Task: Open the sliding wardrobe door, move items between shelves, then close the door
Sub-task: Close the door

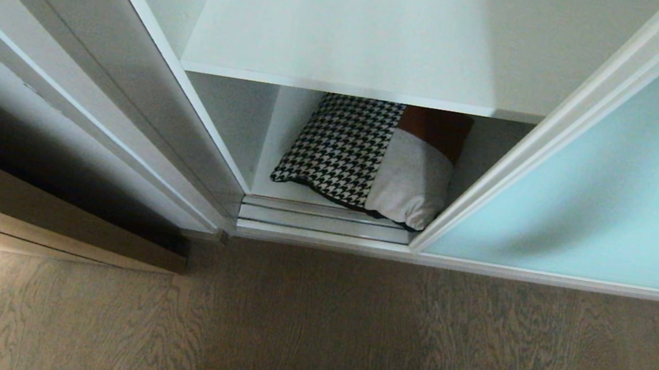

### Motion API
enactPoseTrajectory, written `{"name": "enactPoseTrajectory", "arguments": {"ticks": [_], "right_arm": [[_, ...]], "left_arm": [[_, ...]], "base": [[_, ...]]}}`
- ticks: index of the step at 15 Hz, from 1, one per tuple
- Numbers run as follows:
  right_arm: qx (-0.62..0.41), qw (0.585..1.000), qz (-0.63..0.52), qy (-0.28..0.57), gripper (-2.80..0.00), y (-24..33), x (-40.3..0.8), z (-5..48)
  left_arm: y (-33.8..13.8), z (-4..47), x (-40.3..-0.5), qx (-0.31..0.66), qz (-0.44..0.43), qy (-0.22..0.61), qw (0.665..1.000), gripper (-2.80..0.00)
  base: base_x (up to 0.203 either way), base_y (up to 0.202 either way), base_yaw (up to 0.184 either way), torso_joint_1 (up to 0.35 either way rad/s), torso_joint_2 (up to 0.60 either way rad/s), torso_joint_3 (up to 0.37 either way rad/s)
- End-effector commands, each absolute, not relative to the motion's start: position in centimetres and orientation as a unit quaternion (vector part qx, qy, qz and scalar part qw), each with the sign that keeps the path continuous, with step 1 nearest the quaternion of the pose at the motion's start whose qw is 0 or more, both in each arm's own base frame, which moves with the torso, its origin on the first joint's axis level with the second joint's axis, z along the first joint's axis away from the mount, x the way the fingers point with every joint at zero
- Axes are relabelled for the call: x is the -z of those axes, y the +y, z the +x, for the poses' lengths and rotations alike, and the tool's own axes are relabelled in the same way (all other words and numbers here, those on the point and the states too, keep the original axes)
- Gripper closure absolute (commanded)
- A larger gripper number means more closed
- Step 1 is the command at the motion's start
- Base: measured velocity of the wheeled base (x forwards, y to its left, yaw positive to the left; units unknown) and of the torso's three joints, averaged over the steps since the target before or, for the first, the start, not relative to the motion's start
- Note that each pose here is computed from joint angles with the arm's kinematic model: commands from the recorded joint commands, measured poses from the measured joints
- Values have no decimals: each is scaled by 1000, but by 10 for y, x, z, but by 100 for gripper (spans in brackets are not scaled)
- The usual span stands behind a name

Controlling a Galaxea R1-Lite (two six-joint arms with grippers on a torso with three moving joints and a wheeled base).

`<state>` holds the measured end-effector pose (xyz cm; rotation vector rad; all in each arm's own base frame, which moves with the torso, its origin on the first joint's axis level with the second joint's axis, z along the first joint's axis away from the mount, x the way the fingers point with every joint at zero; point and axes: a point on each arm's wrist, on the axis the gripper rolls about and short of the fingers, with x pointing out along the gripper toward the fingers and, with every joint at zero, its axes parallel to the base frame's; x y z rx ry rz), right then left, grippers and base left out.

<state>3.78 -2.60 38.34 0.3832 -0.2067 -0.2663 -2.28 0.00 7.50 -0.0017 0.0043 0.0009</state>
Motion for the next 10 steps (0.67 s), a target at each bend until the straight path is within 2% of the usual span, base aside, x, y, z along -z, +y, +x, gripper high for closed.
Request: {"name": "enactPoseTrajectory", "arguments": {"ticks": [1, 10], "right_arm": [[152, 964, 194, -101, 0, -37, -383, 44], [123, 967, 212, -74, 0, -63, -377, 64]], "left_arm": [[0, -23, -75, -1, -1, 2, 1000, 0], [0, -23, -75, -1, -1, 3, 1000, 0]], "base": [[0, 0, 0, 0, 0, 0], [0, 0, 0, 0, 0, 0]]}}
